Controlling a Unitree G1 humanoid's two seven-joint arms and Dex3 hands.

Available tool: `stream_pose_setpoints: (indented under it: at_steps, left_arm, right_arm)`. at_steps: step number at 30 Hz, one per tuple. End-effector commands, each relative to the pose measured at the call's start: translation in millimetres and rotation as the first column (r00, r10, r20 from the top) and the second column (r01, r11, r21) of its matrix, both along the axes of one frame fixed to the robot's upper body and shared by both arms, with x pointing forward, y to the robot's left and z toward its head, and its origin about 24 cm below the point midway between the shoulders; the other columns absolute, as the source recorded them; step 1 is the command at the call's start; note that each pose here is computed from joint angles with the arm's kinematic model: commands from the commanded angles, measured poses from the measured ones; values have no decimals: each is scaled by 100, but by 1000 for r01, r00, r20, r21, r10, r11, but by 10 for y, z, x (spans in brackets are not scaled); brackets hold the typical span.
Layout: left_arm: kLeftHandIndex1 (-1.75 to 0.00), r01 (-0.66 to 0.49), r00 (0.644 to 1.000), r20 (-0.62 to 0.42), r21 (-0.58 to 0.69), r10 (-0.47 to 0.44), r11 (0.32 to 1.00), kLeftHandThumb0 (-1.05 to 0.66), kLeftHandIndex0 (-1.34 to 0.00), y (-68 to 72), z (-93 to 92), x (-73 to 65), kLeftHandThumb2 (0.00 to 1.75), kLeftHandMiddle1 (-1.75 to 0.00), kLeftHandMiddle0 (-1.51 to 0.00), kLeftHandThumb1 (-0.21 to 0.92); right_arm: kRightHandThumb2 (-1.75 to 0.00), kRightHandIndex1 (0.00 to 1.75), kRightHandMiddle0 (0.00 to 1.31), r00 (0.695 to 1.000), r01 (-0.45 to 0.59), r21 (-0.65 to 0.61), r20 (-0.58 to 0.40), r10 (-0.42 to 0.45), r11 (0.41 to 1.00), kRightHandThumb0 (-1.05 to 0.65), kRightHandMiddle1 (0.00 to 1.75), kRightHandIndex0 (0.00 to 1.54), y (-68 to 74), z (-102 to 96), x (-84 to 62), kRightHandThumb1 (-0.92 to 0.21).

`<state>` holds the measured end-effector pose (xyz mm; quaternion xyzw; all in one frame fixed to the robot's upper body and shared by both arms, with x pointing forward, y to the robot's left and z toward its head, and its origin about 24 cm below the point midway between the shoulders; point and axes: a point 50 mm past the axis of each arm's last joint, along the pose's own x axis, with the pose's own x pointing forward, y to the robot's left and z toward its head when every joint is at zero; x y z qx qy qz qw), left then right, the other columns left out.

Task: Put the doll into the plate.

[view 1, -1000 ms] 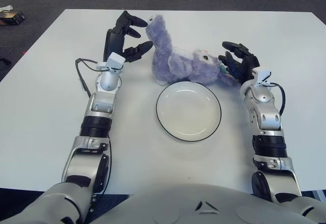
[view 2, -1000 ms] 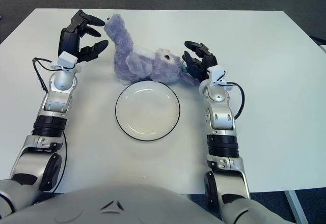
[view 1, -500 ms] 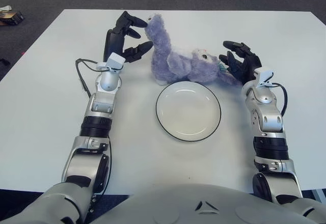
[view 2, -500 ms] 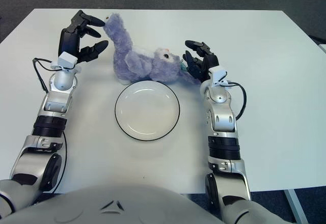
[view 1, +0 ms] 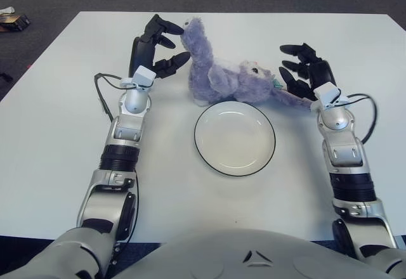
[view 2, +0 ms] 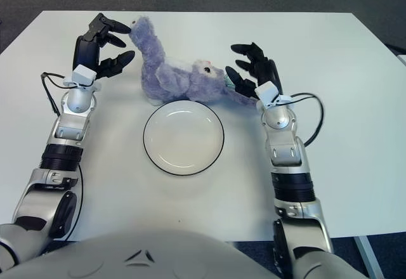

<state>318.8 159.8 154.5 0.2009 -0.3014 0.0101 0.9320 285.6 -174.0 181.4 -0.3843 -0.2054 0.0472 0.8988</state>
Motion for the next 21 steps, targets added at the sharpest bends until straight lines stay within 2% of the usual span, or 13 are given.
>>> stream_pose_setpoints:
  at_steps: [1,5,13,21]
  left_arm:
    - [-120,10,1000,0,2,-10,1000,-1,-49,2,3,8,28,-148,-53,88]
    - [-120,11,1000,-1,1,-11,1000,-1,-49,-5,4,10,28,-148,-53,88]
    - [-120,12,1000,-3,2,-12,1000,-1,-50,-27,3,11,28,-148,-53,88]
    - [-120,14,1000,-4,2,-14,1000,-1,-50,-50,4,10,28,-148,-53,88]
  right_arm:
    - [-32,0,26,999,-40,-83,-3,40,996,-53,59,52,28,111,-16,-92]
    - [-30,0,26,996,-85,-180,-16,83,980,-55,54,49,66,147,7,-92]
    - [-27,0,28,988,-155,-352,-38,152,923,-65,28,44,136,201,61,-92]
    - [-25,0,27,981,-191,-422,-58,184,886,-68,21,37,146,249,83,-92]
